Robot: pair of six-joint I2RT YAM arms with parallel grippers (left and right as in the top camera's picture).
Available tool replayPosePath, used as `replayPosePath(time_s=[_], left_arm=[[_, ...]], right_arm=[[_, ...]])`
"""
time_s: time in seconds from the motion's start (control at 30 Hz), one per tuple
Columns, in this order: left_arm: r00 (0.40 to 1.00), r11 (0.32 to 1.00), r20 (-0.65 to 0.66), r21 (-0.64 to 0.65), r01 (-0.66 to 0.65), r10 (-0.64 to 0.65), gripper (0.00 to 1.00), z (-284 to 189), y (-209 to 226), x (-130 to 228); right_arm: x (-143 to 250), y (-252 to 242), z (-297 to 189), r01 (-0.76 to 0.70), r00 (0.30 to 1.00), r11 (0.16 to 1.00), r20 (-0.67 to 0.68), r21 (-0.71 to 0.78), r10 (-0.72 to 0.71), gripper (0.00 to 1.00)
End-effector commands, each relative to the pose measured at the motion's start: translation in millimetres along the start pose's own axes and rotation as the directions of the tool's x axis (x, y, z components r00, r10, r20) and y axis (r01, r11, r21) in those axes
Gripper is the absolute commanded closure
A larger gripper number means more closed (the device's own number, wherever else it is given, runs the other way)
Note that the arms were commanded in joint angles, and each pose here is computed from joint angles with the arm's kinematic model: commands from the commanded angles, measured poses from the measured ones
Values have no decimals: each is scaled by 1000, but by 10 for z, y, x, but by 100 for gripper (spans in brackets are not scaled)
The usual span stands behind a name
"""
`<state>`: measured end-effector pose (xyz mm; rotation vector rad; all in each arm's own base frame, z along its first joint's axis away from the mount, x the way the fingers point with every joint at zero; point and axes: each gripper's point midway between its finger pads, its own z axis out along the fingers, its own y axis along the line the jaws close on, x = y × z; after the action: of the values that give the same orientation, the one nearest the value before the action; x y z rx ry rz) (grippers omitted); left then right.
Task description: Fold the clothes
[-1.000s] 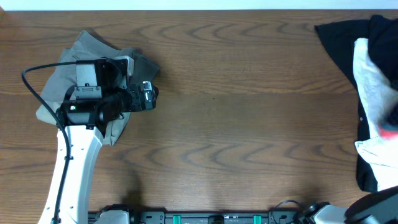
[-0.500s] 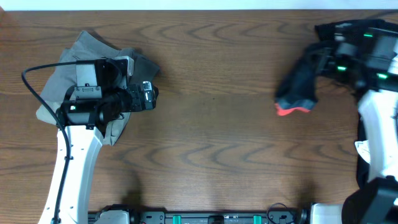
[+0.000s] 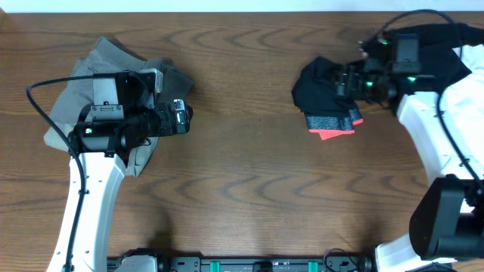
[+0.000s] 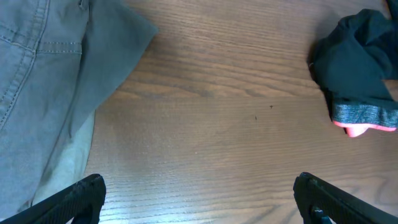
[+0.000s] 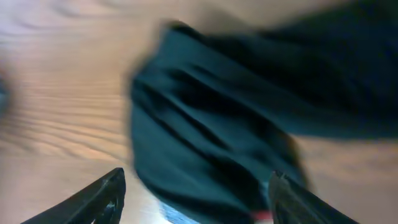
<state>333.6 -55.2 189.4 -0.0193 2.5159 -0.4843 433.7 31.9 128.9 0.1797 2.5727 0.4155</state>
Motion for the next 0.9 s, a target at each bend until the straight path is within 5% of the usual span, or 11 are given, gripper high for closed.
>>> replayPosePath(time_s=[0.0,0.17,0.4,0.43,0.53,0.6,0.77,0.87], left_arm=[[999,1000,25,3,-23,23,2,-63,-26,-89],[999,1000,25,3,-23,23,2,-63,-26,-90],[999,1000,26,3,-24,24,2,-63,-26,-92],[999,1000,25,3,-24,24,2,-63,-26,-90],[999,1000,24,3,-23,23,2,-63,-25,-88],[999,1000,24,3,-23,23,2,-63,-25,-88],[999,1000,32,4,-26,26,2,-63,-28,-106],[999,1000,33,4,-26,26,2,-63,-28,-110]], right_arm=[[118,-357,-35,17,999,997,-53,81,-13,28],[565,-596,246,0,981,996,-193,90,18,26],[841,-79,738,127,967,960,-186,-250,-176,26],[889,-41,781,134,963,957,-194,-257,-187,30],[1015,204,809,151,950,934,-213,-323,-227,73],[1054,519,757,162,944,889,-196,-428,-266,88],[1105,1624,312,153,935,590,-77,-792,-345,99],[1086,2110,204,159,935,503,-34,-850,-352,99]])
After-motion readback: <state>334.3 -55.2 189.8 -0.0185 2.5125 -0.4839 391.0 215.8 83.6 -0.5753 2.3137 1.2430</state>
